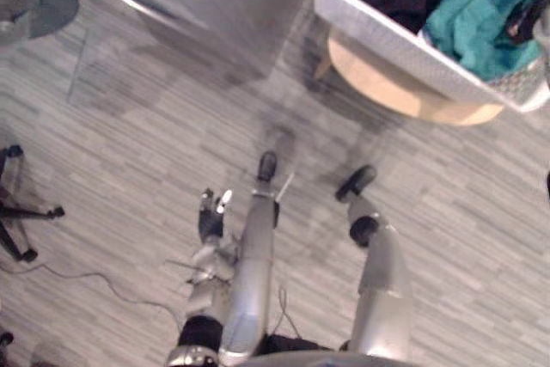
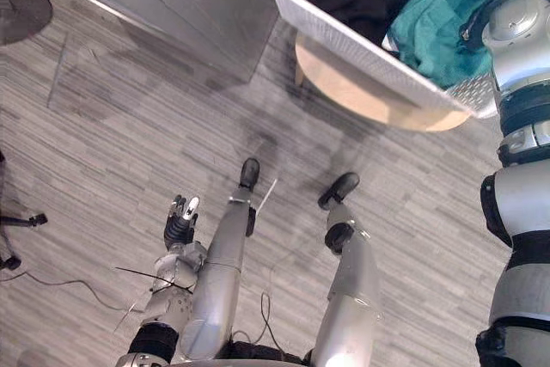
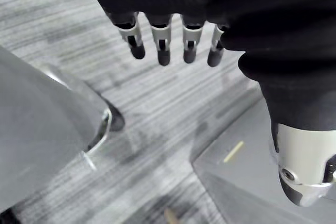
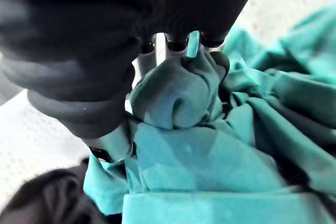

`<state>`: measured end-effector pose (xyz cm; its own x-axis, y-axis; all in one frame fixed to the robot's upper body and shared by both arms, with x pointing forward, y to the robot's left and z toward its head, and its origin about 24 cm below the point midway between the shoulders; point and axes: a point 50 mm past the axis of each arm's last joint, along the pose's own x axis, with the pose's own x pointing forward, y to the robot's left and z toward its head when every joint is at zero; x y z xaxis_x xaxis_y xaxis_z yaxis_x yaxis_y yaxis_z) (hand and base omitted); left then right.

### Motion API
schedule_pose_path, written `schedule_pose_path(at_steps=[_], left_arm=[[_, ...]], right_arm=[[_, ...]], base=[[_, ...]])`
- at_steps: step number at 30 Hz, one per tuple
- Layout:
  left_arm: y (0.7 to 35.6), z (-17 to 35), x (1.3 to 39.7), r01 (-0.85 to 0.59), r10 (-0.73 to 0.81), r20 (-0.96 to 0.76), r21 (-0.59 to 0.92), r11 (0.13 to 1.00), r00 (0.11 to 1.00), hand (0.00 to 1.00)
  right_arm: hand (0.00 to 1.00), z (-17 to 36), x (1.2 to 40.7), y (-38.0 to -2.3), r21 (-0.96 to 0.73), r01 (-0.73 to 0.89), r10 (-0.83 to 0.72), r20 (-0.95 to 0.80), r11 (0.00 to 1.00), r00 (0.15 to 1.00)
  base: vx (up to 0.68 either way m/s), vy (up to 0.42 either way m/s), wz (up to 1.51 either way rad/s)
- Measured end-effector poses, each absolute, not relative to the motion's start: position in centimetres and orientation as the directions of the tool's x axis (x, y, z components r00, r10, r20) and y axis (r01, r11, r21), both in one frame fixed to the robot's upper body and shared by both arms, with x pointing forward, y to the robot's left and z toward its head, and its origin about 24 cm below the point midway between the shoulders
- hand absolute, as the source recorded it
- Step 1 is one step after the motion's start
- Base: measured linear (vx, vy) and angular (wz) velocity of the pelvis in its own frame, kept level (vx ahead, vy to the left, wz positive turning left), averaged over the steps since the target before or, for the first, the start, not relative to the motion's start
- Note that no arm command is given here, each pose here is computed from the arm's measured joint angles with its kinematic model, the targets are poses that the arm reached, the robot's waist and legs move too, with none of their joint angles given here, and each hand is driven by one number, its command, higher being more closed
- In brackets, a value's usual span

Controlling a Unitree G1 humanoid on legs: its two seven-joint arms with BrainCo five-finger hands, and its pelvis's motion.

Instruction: Pick up the laundry basket with both hands and put the clothes into the washing machine.

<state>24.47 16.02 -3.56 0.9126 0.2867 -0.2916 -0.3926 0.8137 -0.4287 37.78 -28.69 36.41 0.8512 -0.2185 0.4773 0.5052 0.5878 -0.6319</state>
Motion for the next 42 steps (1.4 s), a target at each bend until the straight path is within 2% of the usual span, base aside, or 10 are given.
schedule_pose_path(at_steps=[5, 9, 15, 19, 23, 28, 39, 42], left_arm=[[16.0, -4.7, 23.9, -0.407, 0.277, -0.343, -0.404, 0.819, 0.897, 0.0], [15.9, -4.8, 23.9, -0.381, 0.25, -0.348, -0.384, 0.841, 0.904, 0.0], [15.9, -5.1, 23.3, -0.327, 0.203, -0.345, -0.354, 0.876, 0.916, 0.0], [15.1, -4.3, 22.7, -0.227, 0.124, -0.302, -0.334, 0.915, 0.945, 0.0], [13.3, -0.7, 24.2, -0.038, -0.006, -0.135, -0.325, 0.945, 0.991, 0.0], [11.7, 4.7, 26.5, 0.126, -0.101, 0.096, -0.305, 0.944, 0.99, 0.0], [10.9, 11.4, 30.5, 0.165, -0.077, 0.321, -0.256, 0.953, 0.944, 0.0], [10.6, 13.1, 32.4, 0.153, -0.08, 0.359, -0.18, 0.972, 0.93, 0.0]], right_arm=[[1.0, 36.1, 38.1, -26.9, -0.549, 0.461, -0.166, 0.502, 0.697, 0.849], [1.0, 37.1, 37.3, -26.3, -0.431, 0.445, -0.14, 0.576, 0.785, 0.806], [1.0, 36.2, 36.8, -25.7, -0.329, 0.404, -0.13, 0.618, 0.853, 0.776], [1.0, 35.7, 36.6, -24.9, -0.273, 0.376, -0.118, 0.649, 0.885, 0.751], [1.0, 35.7, 36.7, -24.0, -0.246, 0.355, -0.107, 0.669, 0.902, 0.736], [1.0, 35.2, 37.3, -23.3, -0.227, 0.34, -0.113, 0.658, 0.913, 0.744], [1.0, 35.9, 37.6, -20.5, -0.202, 0.267, -0.063, 0.675, 0.942, 0.735], [1.0, 36.3, 37.3, -19.8, -0.203, 0.248, -0.04, 0.694, 0.947, 0.719]], base=[[0.15, -0.017, 0.22], [0.1, -0.011, 0.13], [0.1, 0.0, 0.0], [0.12, 0.012, -0.21], [0.12, 0.031, -0.33], [0.05, 0.025, -0.49], [-0.03, -0.002, -0.33], [-0.09, 0.028, -0.22]])
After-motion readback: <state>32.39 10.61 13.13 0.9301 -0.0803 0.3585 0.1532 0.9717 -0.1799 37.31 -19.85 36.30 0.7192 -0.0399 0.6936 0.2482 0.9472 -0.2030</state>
